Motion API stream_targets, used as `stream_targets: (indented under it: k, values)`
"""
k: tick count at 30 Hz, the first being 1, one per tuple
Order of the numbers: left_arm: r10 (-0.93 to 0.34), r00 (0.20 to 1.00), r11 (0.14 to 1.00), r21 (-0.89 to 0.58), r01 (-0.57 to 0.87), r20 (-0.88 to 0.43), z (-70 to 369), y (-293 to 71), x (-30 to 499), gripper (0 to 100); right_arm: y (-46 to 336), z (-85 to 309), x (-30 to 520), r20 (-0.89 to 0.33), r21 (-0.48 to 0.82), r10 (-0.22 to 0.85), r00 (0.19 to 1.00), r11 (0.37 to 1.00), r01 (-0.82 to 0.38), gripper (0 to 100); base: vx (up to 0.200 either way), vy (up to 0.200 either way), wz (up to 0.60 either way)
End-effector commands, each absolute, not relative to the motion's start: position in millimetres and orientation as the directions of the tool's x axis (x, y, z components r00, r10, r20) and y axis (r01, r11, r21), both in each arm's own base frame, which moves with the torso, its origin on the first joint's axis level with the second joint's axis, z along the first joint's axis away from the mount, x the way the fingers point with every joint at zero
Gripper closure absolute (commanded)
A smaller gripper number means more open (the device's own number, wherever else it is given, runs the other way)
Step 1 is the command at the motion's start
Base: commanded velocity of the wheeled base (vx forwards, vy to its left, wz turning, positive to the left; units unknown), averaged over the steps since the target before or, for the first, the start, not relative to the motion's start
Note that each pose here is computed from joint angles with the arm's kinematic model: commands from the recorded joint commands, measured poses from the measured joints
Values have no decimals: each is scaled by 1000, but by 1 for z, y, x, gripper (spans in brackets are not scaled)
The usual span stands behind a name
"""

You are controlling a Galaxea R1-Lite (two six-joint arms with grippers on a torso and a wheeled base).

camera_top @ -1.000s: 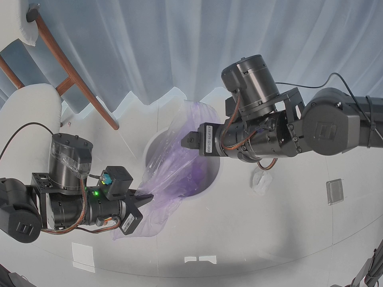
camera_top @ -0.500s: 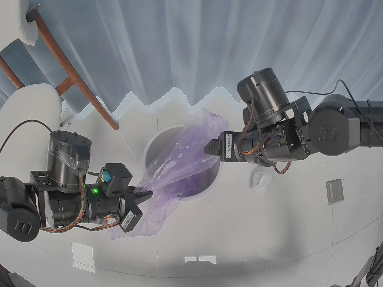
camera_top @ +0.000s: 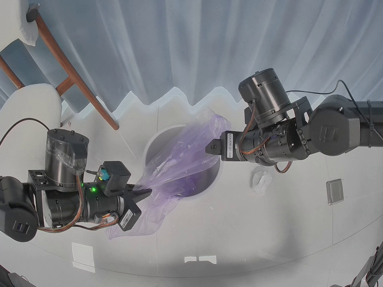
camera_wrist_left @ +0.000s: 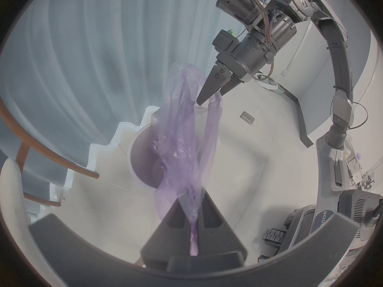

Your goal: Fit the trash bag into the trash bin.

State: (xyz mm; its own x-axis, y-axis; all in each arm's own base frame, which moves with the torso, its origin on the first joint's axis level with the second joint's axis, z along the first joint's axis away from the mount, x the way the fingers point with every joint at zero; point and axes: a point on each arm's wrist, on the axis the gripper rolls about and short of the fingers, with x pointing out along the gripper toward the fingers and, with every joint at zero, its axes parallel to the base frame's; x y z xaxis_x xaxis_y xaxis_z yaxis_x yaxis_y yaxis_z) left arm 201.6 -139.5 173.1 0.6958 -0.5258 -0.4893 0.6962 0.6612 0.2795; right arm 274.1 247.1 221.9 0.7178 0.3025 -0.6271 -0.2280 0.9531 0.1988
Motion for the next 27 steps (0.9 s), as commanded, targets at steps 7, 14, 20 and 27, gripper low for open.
stream_targets:
  k: [7, 14, 20, 27]
  values:
    - [-530, 686, 654, 275, 705, -498, 171, -141, 199, 100, 248, 220, 275, -630, 195, 300, 716, 954, -229, 0, 0, 0, 0]
    - [-531, 687, 654, 275, 704, -497, 171, -140, 198, 100, 248, 217, 276, -636, 184, 296, 713, 955, -232, 0, 0, 0, 0]
    - [-535, 682, 651, 272, 709, -498, 170, -141, 198, 100, 252, 208, 280, -653, 168, 286, 701, 957, -235, 0, 0, 0, 0]
    - [-536, 680, 654, 264, 709, -500, 170, -141, 199, 100, 259, 203, 286, -638, 170, 296, 711, 955, -245, 100, 0, 0, 0]
